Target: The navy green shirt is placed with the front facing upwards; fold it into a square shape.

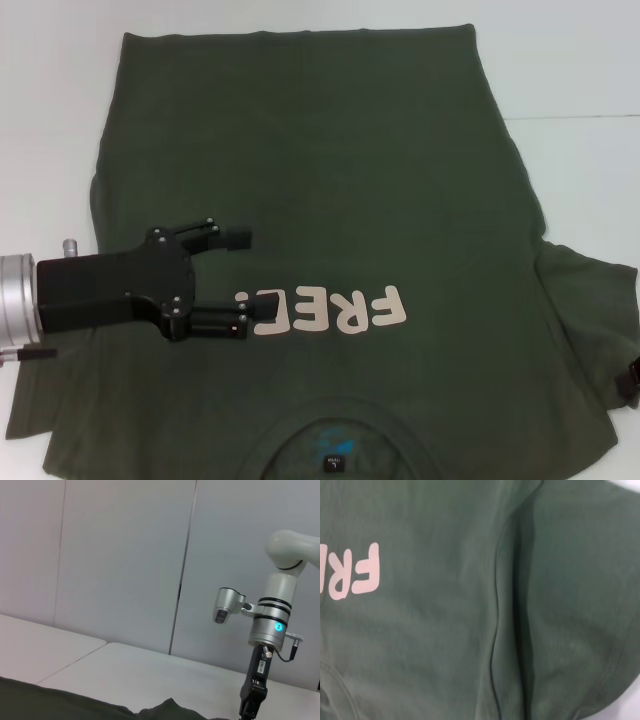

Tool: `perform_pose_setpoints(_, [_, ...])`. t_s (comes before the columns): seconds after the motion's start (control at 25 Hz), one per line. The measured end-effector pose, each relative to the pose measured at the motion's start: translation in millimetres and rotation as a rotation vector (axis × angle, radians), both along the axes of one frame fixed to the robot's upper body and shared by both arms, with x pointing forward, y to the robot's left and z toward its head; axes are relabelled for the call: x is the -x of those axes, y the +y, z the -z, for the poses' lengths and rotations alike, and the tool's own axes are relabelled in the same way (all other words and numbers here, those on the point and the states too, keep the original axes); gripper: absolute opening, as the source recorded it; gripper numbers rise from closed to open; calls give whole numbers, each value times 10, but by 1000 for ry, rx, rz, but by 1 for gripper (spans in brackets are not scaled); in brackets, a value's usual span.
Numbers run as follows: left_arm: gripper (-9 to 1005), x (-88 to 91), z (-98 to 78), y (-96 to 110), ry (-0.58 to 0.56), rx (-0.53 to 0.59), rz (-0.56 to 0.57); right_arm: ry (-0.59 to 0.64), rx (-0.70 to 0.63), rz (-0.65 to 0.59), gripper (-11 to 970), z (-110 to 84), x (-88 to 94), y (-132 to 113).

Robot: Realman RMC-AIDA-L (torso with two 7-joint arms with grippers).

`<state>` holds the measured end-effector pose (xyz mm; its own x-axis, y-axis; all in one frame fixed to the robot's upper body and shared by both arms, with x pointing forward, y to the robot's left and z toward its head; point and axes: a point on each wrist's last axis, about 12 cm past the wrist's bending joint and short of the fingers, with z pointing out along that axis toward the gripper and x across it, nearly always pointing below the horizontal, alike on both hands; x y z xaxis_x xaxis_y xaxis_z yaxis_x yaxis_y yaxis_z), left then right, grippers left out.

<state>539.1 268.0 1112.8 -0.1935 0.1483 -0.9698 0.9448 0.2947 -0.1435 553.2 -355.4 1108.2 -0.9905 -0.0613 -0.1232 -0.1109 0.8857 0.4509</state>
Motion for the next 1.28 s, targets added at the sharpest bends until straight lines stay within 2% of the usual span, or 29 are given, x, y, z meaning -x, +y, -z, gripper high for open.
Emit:
perform_pose_setpoints(0.36, [946, 0, 3, -7, 0, 3, -2, -19, 12, -19, 35, 0, 8, -21])
perform_pose_setpoints(0.68, [946, -2, 6, -8, 0, 3, -3, -69, 77, 16, 24, -68, -5, -253])
perform_pose_setpoints(1.28, [946, 7, 14, -28, 3, 9, 1, -220, 194, 23, 25, -121, -203, -389])
